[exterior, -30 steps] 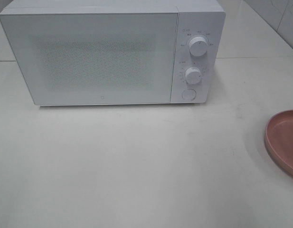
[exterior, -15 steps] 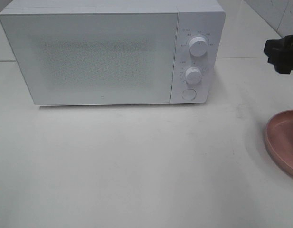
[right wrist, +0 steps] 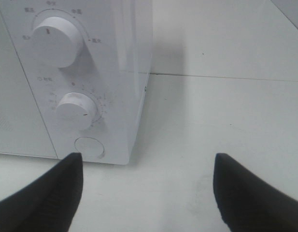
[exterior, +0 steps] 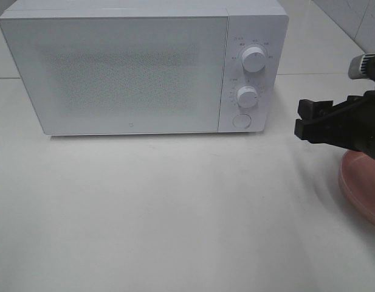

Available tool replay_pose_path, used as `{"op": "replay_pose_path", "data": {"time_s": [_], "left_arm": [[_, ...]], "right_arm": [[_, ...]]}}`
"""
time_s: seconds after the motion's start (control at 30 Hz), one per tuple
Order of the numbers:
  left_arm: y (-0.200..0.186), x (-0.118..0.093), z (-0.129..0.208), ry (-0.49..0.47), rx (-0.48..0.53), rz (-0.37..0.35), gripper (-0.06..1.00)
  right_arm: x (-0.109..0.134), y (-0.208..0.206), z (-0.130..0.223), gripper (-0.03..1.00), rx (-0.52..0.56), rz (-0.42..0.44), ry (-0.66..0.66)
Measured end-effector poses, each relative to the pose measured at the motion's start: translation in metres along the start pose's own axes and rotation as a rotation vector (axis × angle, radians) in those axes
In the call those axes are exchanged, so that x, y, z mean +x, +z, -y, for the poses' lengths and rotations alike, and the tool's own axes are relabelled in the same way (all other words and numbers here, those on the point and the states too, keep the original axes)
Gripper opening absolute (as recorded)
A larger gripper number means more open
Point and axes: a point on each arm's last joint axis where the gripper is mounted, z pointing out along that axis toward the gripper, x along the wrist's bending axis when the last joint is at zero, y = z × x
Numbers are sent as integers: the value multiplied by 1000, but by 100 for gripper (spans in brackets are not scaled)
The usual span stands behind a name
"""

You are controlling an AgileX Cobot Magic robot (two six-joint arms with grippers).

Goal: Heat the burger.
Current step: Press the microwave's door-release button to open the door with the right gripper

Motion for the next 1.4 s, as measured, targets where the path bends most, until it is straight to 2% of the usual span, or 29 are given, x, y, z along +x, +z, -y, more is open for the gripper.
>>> {"op": "replay_pose_path", "data": {"time_s": [0.23,0.5,0.9,1.13,1.23,1.3,1.37,1.4], "left_arm": [[0,0,0,0,0,0,99],[0,0,0,0,0,0,99],[0,0,0,0,0,0,99],[0,0,0,0,0,0,99],[0,0,0,0,0,0,99],[0,0,0,0,0,0,99],[0,0,0,0,0,0,99],[0,0,0,0,0,0,99]], "right_arm": [[26,-2,6,73,-51,14,-29],[47,-10,16,73,-66,52,-3],[62,-13,38,73,3,65,-14],[62,-13,38,73,-7,71,62],[62,-13,37,73,-21,73,133],[62,-13,37,72,-28,72,282],[62,-13,37,71,-30,71,333],[62,-13,37,69,-33,70,434]]}}
